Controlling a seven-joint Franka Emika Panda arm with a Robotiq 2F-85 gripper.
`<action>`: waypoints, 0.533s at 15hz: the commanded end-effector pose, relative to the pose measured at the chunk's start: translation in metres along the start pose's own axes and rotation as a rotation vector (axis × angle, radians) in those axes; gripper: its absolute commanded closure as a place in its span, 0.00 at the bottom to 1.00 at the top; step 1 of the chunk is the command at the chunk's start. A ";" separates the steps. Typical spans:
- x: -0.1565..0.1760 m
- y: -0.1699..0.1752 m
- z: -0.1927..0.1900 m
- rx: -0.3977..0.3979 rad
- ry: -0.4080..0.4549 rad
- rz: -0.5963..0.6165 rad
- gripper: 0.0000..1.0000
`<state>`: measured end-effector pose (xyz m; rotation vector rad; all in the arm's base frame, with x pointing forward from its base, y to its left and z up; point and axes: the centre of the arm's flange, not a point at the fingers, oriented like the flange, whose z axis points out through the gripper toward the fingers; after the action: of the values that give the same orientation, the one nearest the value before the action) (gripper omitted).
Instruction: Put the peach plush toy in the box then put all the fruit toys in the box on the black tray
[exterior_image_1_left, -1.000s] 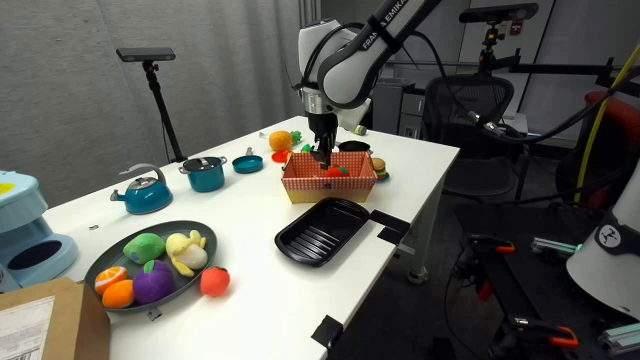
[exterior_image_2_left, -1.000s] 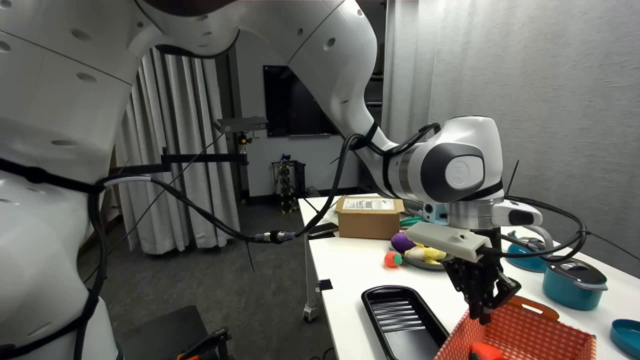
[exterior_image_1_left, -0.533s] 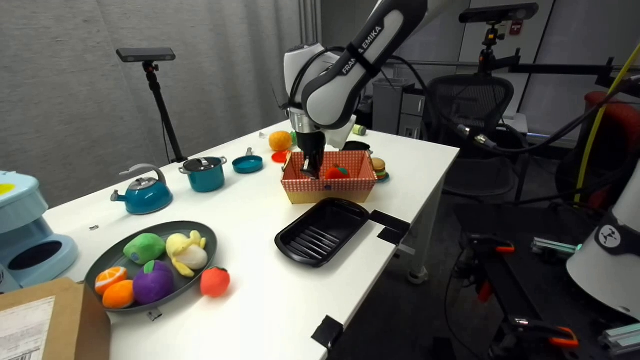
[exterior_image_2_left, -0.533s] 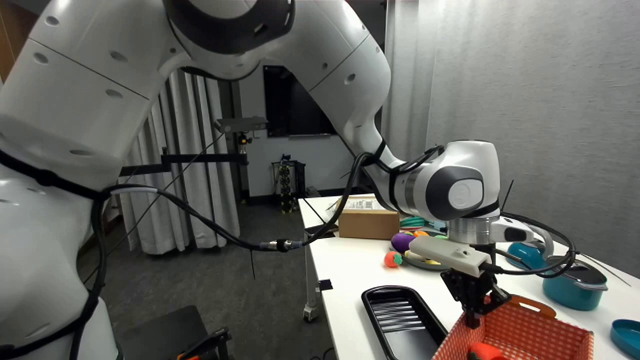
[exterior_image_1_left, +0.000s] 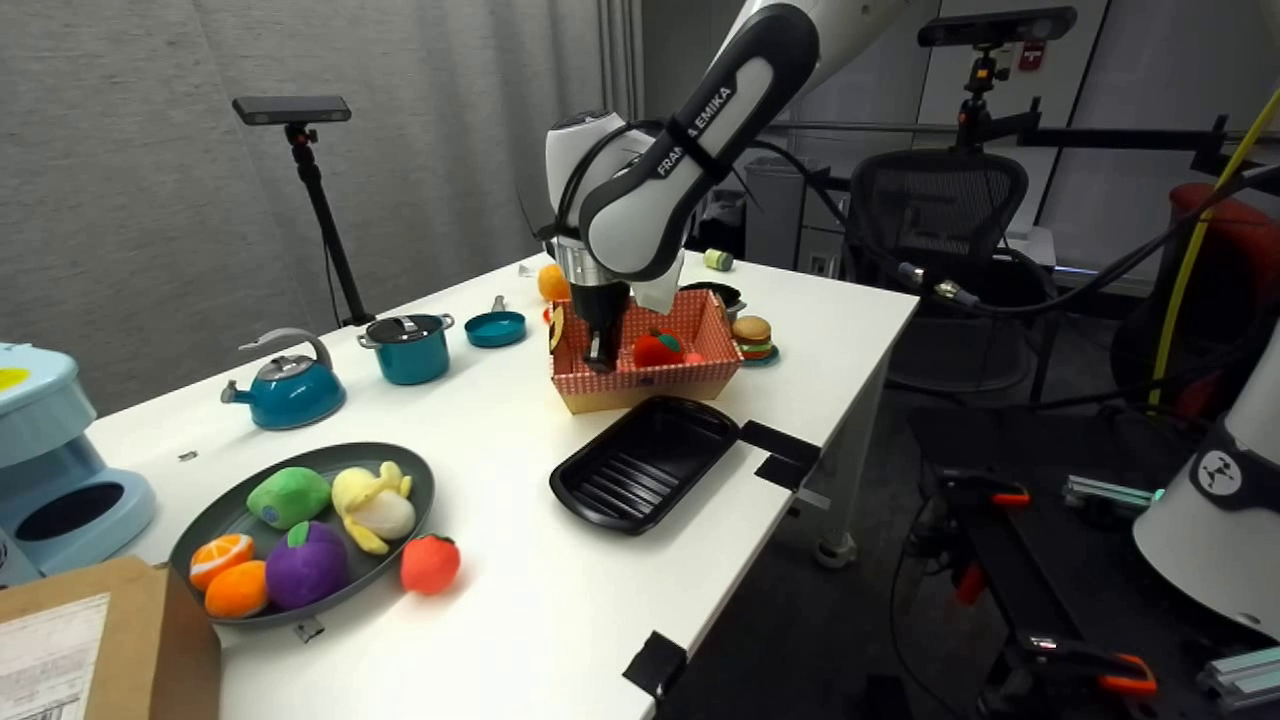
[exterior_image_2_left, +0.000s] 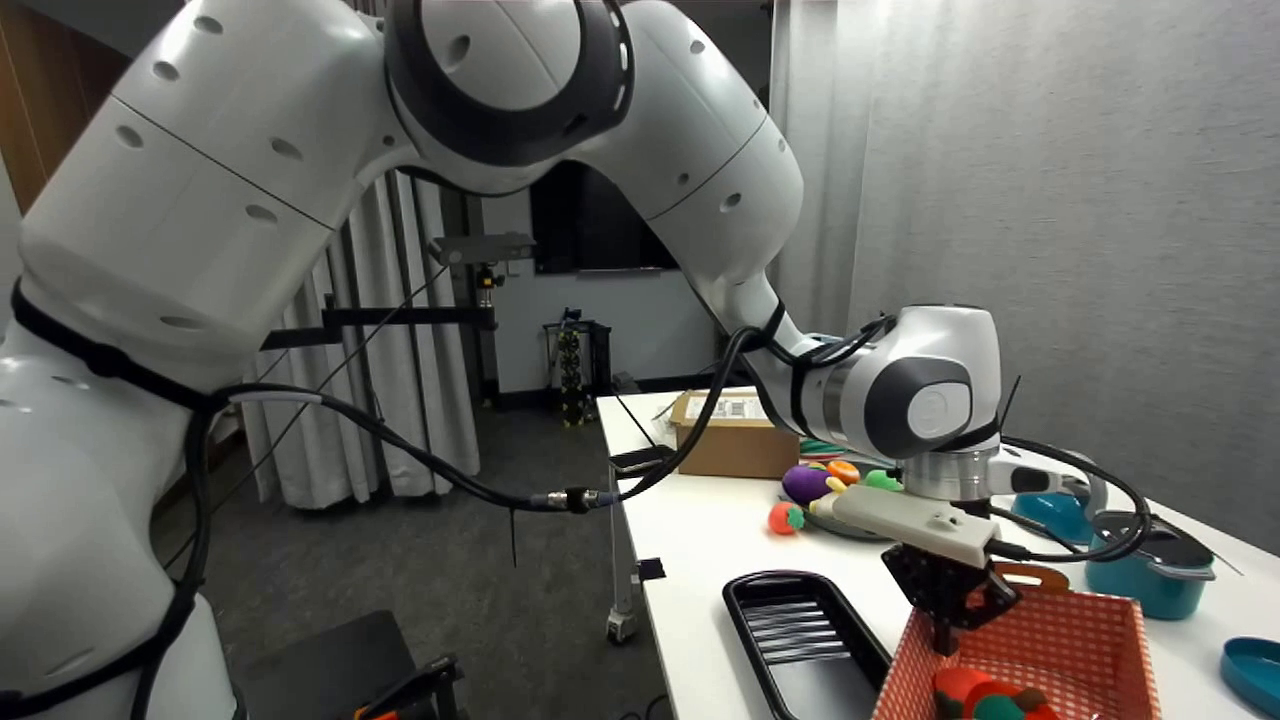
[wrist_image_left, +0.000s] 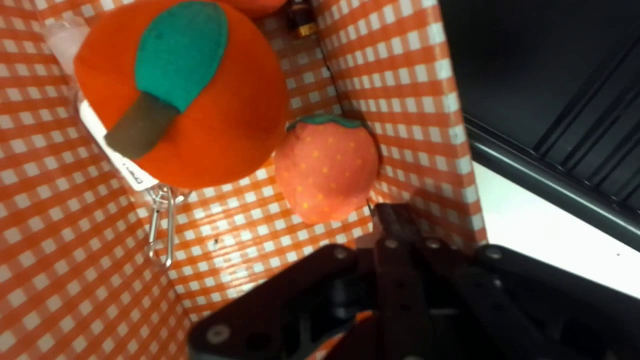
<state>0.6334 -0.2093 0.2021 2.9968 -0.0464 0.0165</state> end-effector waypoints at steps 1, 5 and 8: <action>0.017 -0.016 -0.003 0.068 0.073 -0.094 1.00; 0.019 -0.067 -0.020 0.141 0.141 -0.233 1.00; 0.014 -0.098 -0.022 0.206 0.139 -0.320 1.00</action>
<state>0.6613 -0.1264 0.2082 3.1007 0.3546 0.1823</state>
